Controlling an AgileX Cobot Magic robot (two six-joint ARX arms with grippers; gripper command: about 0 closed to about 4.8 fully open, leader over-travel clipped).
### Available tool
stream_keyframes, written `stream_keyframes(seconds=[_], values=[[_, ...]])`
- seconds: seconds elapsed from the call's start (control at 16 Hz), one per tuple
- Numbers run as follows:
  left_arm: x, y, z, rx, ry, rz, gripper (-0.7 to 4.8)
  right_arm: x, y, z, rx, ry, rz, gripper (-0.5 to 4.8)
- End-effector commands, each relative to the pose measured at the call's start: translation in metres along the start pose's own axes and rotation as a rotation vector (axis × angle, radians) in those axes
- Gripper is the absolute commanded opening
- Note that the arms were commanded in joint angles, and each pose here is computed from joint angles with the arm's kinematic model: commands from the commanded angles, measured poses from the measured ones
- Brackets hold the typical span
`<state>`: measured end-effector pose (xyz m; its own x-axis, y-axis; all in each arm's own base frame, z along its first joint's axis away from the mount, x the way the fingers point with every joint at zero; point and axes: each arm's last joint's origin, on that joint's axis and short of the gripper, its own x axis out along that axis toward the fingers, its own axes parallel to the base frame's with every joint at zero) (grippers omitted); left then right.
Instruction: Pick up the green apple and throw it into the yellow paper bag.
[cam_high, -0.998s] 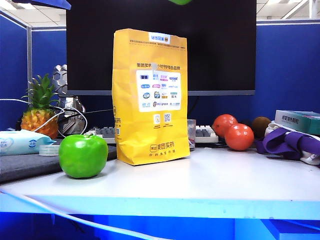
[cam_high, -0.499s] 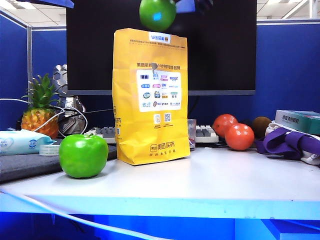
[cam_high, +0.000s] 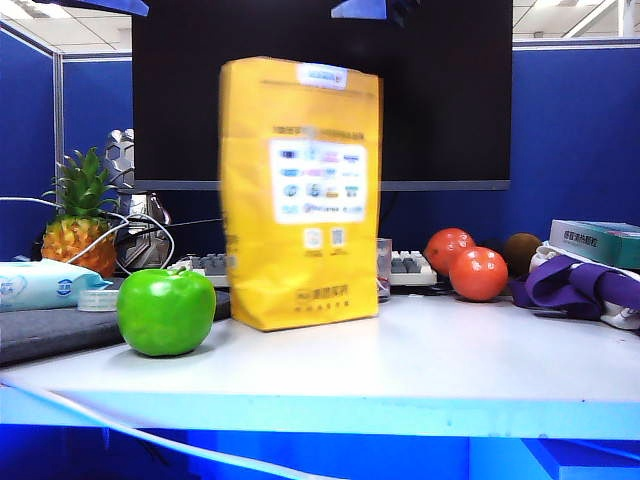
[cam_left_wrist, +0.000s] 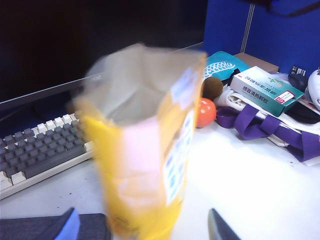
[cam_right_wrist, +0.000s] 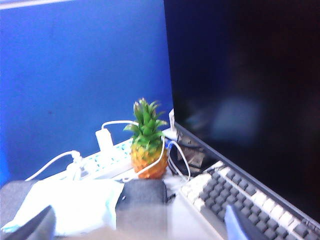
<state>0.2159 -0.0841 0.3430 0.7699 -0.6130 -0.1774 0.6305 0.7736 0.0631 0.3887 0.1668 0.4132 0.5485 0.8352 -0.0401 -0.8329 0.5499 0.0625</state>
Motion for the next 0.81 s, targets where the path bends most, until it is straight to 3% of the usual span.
stream_keyframes(seconds=[0.06, 0.12, 0.19, 0.25, 0.44, 0.62, 0.81], values=[[-0.003, -0.001, 0.002, 0.020, -0.001, -0.003, 3.42, -0.007, 0.007, 0.012, 0.026, -0.025, 0.040, 4.79], [-0.006, -0.002, 0.001, 0.053, 0.020, 0.003, 3.42, -0.014, 0.012, 0.016, 0.039, -0.003, 0.047, 4.79], [-0.020, -0.004, 0.002, 0.130, 0.058, 0.096, 3.43, -0.030, 0.023, 0.025, -0.020, 0.044, 0.001, 4.79], [-0.029, -0.005, 0.005, 0.156, 0.046, 0.142, 3.43, -0.042, 0.030, 0.032, -0.074, 0.072, -0.063, 4.79], [-0.066, -0.014, 0.019, 0.180, -0.038, 0.246, 3.43, -0.085, 0.057, 0.057, -0.175, 0.111, -0.195, 4.79], [-0.099, -0.023, 0.022, 0.184, -0.066, 0.332, 3.43, -0.132, 0.089, 0.071, -0.257, 0.012, -0.278, 4.79], [-0.130, -0.032, 0.019, 0.166, -0.093, 0.390, 3.43, -0.196, 0.130, 0.047, -0.272, -0.039, -0.404, 4.79]])
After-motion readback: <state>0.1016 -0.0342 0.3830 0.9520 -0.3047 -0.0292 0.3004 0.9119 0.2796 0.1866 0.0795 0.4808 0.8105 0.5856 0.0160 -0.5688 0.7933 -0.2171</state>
